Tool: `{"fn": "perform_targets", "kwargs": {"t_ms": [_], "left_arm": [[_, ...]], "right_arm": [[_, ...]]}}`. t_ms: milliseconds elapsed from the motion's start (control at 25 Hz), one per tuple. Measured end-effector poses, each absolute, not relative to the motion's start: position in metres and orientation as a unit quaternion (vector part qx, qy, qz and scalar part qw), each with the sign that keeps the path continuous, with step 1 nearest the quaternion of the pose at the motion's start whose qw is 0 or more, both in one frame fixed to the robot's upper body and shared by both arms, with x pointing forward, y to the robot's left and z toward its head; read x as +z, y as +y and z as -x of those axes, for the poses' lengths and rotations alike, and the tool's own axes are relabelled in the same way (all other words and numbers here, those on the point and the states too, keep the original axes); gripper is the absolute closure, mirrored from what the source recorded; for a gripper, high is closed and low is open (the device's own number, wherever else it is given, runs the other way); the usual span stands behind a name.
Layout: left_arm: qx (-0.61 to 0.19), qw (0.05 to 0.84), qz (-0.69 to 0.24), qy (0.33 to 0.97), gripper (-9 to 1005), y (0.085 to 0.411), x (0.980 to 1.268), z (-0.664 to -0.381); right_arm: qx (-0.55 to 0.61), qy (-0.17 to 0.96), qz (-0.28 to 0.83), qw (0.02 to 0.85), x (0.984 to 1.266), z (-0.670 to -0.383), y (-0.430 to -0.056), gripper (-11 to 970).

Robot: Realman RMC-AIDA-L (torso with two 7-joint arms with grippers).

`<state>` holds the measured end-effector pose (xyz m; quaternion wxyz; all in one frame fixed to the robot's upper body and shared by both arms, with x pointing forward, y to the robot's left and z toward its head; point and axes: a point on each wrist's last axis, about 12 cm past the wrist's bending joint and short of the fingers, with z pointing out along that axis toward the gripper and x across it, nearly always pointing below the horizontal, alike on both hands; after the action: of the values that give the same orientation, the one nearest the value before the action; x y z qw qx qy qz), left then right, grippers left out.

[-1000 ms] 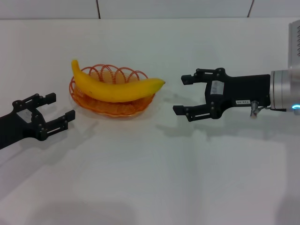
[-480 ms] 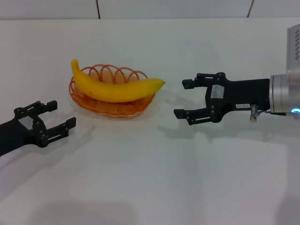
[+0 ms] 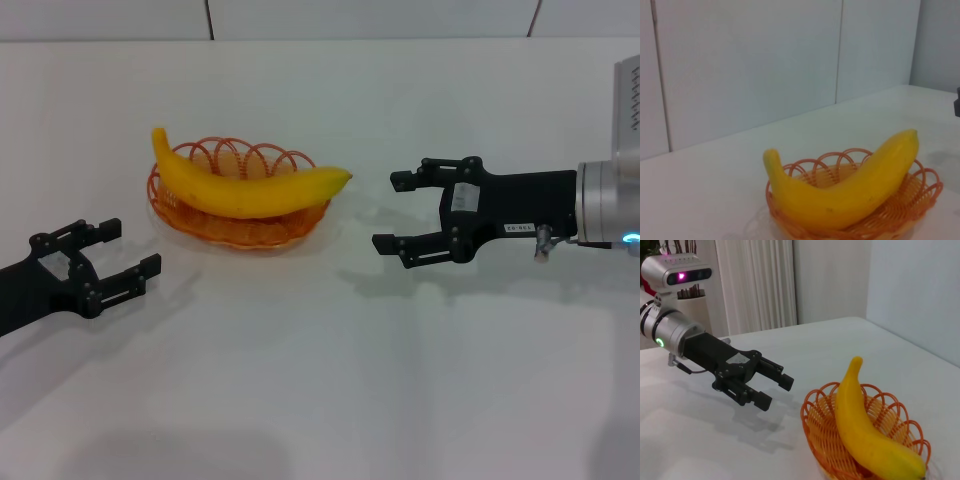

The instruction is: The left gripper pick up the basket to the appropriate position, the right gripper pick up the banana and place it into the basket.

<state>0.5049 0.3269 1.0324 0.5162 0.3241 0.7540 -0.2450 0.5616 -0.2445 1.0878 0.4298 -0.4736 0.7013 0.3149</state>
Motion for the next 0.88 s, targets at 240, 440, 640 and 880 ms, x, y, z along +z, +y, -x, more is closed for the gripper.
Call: {"fn": "perform_targets", "kwargs": {"t_ms": [240,440,640,880], "left_arm": [[-0.245,0.516,-0.325,0.754,237,0.3268,1.0325,-0.5051],[-0.245,0.516,-0.326,0.753,237,0.3262,1.0329,-0.5058],[-0.245,0.517,-0.326,0.753,237,0.3261,1.0330,-0.5060],[-0.246,0.517,-0.327,0.752,237,0.3256,1.0333,-0.5066]], "right_arm": [[0.315,0.701,0.474,0.430,1.0878,-0.5615,-0.2445,75],[0.315,0.701,0.474,0.430,1.0878,-0.5615,-0.2445,75],[0.315,0.701,0.474,0.430,1.0877,-0.5614,-0.2445,75],[0.314,0.701,0.475,0.429,1.0875,-0.5613,-0.2446,75]]}}
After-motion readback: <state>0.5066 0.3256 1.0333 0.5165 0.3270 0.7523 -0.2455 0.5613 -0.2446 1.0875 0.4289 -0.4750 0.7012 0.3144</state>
